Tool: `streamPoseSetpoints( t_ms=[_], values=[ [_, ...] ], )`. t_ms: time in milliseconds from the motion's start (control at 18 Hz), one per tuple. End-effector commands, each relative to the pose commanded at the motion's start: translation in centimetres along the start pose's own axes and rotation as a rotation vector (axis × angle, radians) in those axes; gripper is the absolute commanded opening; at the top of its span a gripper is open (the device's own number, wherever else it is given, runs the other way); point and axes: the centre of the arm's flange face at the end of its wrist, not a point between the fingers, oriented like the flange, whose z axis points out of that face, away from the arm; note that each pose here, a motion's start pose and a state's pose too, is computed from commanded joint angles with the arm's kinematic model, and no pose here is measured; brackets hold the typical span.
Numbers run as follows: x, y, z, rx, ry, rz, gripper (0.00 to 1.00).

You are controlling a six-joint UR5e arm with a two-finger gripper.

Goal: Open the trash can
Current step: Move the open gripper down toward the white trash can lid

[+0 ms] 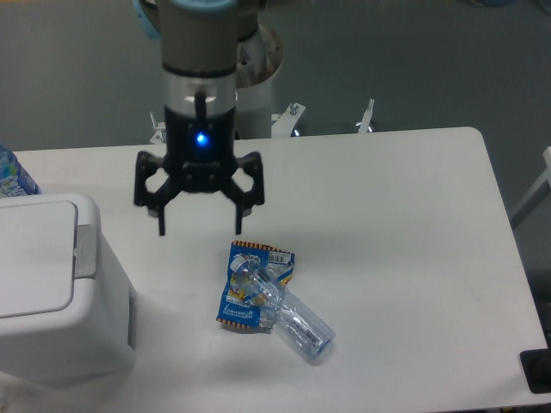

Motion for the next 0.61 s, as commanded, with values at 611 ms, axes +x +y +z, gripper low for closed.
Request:
streamPoseSetpoints(
  t_ms=[611],
  values=[
    [3.3, 0.8, 1.5, -0.001, 0.021, -0.001, 1.00]
  ],
)
